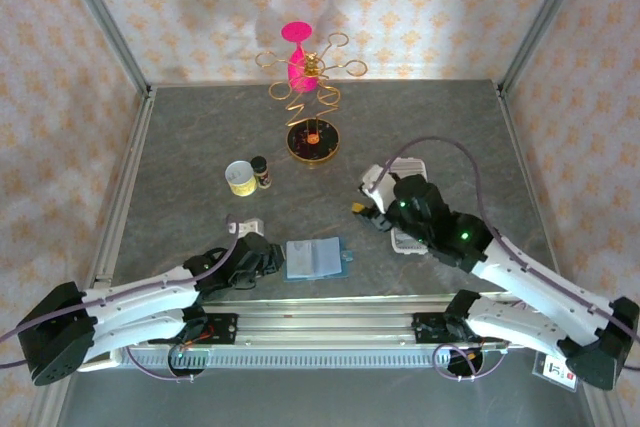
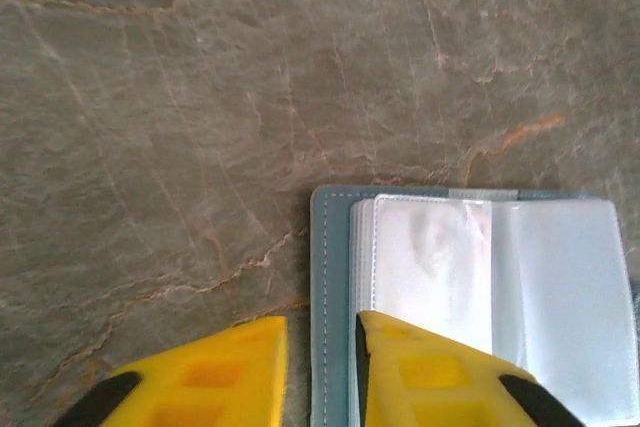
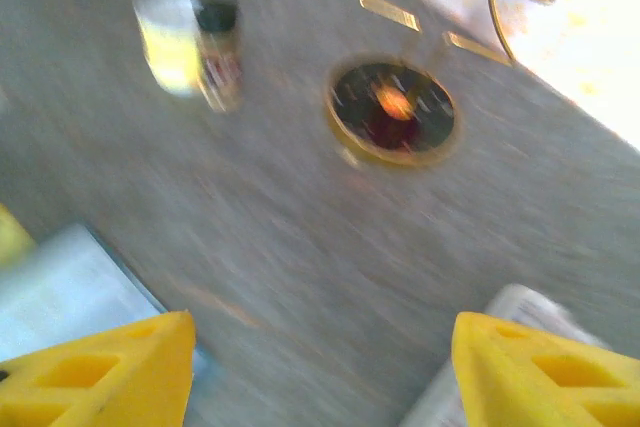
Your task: Put the credit cards into the card holder
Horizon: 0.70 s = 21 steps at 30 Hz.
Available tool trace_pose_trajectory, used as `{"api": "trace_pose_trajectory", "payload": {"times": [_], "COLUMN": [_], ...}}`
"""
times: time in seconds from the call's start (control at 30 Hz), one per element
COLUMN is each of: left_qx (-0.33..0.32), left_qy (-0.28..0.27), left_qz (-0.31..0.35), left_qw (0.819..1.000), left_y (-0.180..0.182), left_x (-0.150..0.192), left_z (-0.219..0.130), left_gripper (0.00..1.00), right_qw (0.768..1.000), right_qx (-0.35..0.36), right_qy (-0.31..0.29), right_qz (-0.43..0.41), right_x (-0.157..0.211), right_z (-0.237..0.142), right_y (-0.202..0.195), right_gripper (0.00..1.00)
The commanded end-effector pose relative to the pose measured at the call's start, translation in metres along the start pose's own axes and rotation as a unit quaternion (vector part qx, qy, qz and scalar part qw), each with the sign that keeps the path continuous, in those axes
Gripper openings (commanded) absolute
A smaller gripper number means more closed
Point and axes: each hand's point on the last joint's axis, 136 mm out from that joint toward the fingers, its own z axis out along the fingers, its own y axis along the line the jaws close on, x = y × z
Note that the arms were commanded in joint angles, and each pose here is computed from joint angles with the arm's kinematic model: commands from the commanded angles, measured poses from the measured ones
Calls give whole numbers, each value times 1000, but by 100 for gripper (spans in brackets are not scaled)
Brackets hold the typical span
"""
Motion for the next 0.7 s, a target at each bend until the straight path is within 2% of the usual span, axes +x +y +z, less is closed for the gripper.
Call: {"api": "trace_pose_trajectory", "payload": {"times": [0.0, 0.1, 0.23, 0.37, 0.67], "left_qx": [-15, 21, 74, 88, 95], "left_qy": [-8, 1, 32, 45, 45], "left_qz": [11, 8, 14, 21, 22], "left_qw": [1000, 1000, 997, 995, 994], "left_y": [2, -13, -35, -39, -39], "left_x": [-8, -7, 3, 8, 10], "left_z": [-8, -11, -13, -11, -9], "left_gripper": [29, 35, 43, 45, 48], "right_qw": [961, 952, 936, 927, 924], "right_qx": [-46, -1, -5, -22, -33], "right_qy": [140, 160, 211, 231, 227], "right_qz": [-232, -263, -281, -296, -305], "right_x": [85, 110, 144, 165, 178], "right_z": [-10, -6, -1, 9, 27], "right_y": [-8, -40, -53, -51, -43], "right_gripper": [68, 70, 72, 74, 76]}}
